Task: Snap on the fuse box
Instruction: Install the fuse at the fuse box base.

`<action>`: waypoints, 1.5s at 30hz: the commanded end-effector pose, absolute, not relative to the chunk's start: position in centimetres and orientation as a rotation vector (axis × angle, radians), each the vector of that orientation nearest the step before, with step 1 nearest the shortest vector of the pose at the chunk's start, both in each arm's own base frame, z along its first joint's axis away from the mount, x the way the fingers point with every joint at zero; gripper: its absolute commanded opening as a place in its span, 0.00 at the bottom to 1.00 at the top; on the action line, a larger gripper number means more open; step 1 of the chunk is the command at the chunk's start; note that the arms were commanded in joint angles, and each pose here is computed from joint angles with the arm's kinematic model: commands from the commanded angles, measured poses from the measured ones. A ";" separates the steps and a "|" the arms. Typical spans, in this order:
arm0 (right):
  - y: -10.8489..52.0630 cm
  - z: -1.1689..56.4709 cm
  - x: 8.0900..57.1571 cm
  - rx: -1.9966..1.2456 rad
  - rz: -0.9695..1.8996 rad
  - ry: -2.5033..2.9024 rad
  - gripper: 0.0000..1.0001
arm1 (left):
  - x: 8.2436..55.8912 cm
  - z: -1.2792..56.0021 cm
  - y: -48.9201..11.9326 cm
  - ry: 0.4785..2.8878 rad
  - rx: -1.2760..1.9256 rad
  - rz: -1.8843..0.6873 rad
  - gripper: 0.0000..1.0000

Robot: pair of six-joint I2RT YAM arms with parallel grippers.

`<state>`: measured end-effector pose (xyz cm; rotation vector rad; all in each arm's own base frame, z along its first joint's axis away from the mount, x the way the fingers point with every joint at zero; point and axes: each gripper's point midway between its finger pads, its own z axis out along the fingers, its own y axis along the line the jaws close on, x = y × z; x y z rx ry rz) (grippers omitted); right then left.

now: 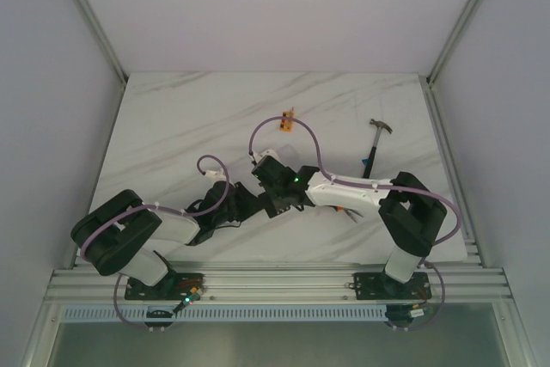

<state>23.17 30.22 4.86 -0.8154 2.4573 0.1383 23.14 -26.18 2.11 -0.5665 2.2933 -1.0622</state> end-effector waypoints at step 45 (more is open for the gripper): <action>29.3 -0.6 19.9 -0.975 0.106 2.667 0.00 | 22.3 0.7 -25.6 2.339 -0.614 -1.039 0.32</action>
